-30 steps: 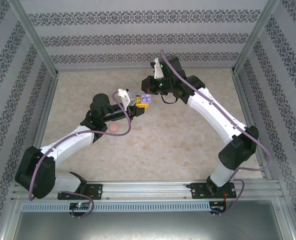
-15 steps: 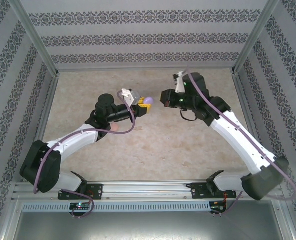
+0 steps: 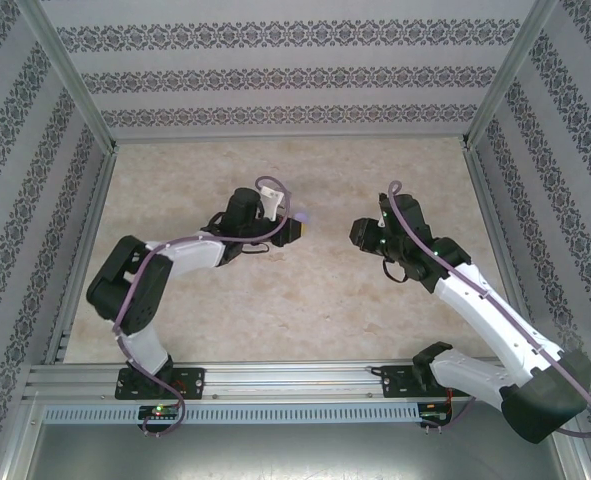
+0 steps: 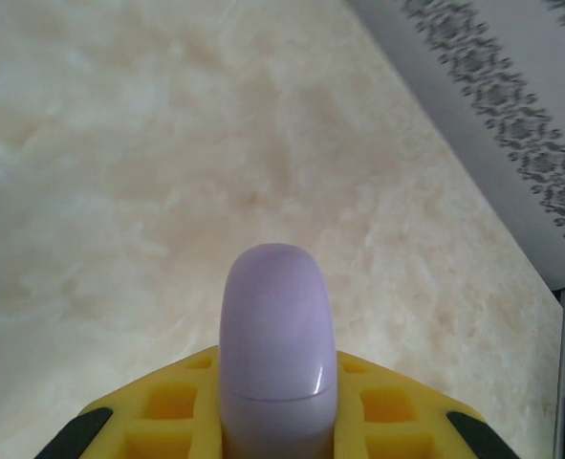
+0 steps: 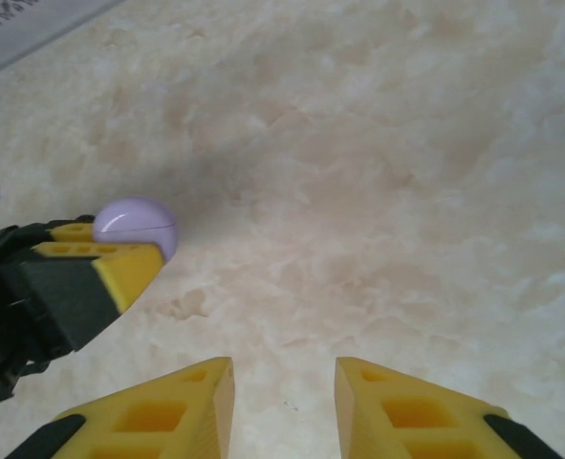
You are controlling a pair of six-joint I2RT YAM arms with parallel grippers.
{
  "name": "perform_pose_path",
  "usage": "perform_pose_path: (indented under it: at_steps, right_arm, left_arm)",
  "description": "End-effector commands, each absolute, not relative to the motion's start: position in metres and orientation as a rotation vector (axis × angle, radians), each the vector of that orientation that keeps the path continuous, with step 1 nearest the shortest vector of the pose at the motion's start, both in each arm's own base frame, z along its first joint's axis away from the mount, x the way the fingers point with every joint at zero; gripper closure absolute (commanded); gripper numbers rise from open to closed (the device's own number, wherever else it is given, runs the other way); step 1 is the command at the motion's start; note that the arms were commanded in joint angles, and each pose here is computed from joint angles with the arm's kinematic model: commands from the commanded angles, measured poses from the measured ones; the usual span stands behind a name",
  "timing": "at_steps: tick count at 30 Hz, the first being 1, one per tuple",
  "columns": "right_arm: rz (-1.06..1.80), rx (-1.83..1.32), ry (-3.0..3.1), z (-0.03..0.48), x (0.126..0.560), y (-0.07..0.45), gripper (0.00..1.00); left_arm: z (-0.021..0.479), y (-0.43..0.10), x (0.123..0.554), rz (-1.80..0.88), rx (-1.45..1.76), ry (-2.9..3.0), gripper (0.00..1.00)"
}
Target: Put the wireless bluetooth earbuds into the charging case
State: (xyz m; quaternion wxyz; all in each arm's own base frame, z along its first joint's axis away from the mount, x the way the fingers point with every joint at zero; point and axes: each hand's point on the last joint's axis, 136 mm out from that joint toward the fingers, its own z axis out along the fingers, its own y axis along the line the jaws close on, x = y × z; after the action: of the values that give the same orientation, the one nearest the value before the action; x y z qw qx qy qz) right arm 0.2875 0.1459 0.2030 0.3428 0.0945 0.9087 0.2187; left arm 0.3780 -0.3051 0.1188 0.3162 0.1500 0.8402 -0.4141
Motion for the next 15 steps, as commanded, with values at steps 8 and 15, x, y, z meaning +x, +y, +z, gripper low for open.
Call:
perform_pose_path:
  at_steps: [8,15]
  right_arm:
    - [0.512,0.252,2.336,0.199,0.291,0.136,0.56]
    - [0.513,0.247,2.332,0.202,0.294,0.136,0.49]
  left_arm:
    - [0.059,-0.293,0.384,-1.025,0.066,2.558,1.00]
    - [0.041,-0.286,0.381,-0.938,0.000,2.688,0.99]
